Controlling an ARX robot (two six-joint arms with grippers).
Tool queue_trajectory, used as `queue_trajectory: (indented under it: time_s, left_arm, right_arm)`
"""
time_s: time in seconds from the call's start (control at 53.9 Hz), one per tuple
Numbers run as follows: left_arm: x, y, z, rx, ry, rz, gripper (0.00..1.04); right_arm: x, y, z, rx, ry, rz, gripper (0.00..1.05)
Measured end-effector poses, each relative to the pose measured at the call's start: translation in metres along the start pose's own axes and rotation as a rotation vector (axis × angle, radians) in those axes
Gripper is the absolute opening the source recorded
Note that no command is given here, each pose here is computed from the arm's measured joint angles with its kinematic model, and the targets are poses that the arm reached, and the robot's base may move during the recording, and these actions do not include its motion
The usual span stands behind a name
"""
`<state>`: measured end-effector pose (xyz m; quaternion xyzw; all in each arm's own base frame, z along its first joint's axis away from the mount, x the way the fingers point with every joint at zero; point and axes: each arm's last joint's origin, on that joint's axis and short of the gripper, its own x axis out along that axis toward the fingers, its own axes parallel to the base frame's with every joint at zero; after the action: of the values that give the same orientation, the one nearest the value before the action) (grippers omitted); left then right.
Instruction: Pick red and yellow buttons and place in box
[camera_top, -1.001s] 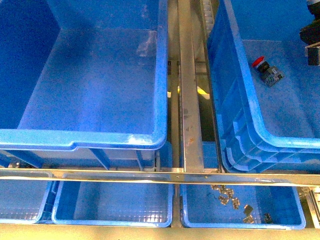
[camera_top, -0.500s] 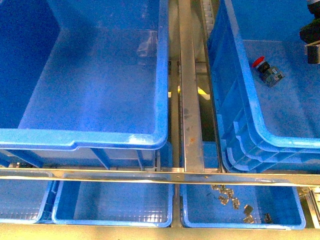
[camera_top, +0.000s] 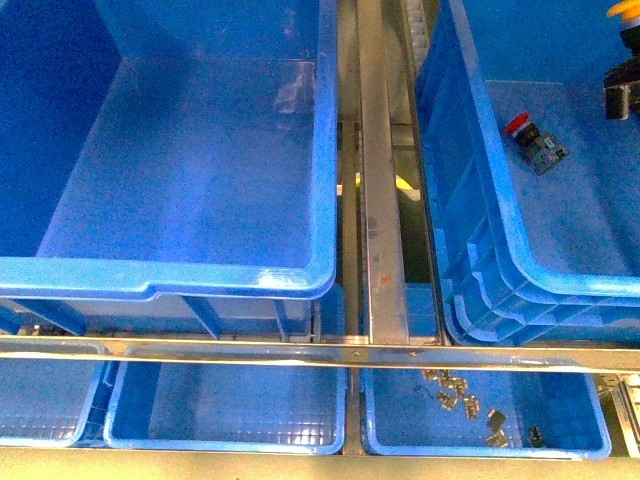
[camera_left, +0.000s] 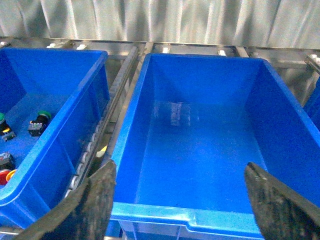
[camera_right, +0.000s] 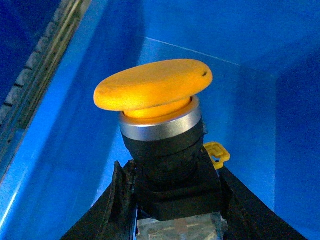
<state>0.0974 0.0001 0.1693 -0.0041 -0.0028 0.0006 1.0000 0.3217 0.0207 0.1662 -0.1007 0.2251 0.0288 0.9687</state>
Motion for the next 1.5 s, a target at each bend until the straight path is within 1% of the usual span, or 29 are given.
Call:
queue_trajectory:
  time_s: [0.019,0.037,0.074,0.148,0.315,0.371,0.538,0.704,0.908,0.927,1.075,1.205,1.279,1.316,1.427,1.501]
  left_arm:
    - [0.000,0.000,0.000,0.000,0.000,0.000,0.91]
    - [0.000,0.000,0.000,0.000,0.000,0.000,0.96]
    - [0.000,0.000,0.000,0.002,0.000,0.000,0.99]
    - [0.000,0.000,0.000,0.002,0.000,0.000,0.96]
    - [0.000,0.000,0.000,0.002,0.000,0.000,0.97]
    - [0.000,0.000,0.000,0.002,0.000,0.000,0.97]
    - [0.000,0.000,0.000,0.002,0.000,0.000,0.97]
    - [0.000,0.000,0.000,0.002,0.000,0.000,0.97]
    - [0.000,0.000,0.000,0.002,0.000,0.000,0.97]
    - [0.000,0.000,0.000,0.002,0.000,0.000,0.97]
    - [0.000,0.000,0.000,0.002,0.000,0.000,0.97]
    - [0.000,0.000,0.000,0.002,0.000,0.000,0.97]
    - [0.000,0.000,0.000,0.002,0.000,0.000,0.97]
    - [0.000,0.000,0.000,0.002,0.000,0.000,0.97]
    - [0.000,0.000,0.000,0.002,0.000,0.000,0.97]
    - [0.000,0.000,0.000,0.002,0.000,0.000,0.97]
  right_arm:
    - [0.004,-0.003,-0.001,0.013,0.003,-0.004,0.35]
    - [0.009,-0.005,-0.001,0.030,0.005,-0.007,0.35]
    - [0.019,-0.010,-0.005,0.050,0.023,-0.019,0.35]
    - [0.035,-0.018,-0.010,0.078,0.049,-0.032,0.35]
    - [0.081,-0.035,-0.018,0.107,0.112,-0.064,0.35]
    - [0.106,-0.044,-0.021,0.111,0.147,-0.090,0.35]
    - [0.156,-0.058,-0.022,0.120,0.207,-0.118,0.35]
    - [0.191,-0.066,-0.017,0.119,0.238,-0.165,0.35]
    - [0.214,-0.072,-0.008,0.114,0.261,-0.200,0.35]
    - [0.214,-0.072,-0.008,0.114,0.263,-0.201,0.36]
    - [0.219,-0.073,-0.007,0.117,0.296,-0.193,0.66]
    - [0.218,-0.073,-0.009,0.117,0.292,-0.195,0.83]
    - [0.211,-0.072,-0.011,0.113,0.277,-0.197,0.96]
    - [0.207,-0.072,-0.011,0.117,0.263,-0.196,1.00]
    - [0.184,-0.072,-0.004,0.123,0.201,-0.189,0.99]
    - [0.156,-0.071,0.007,0.150,0.143,-0.174,0.99]
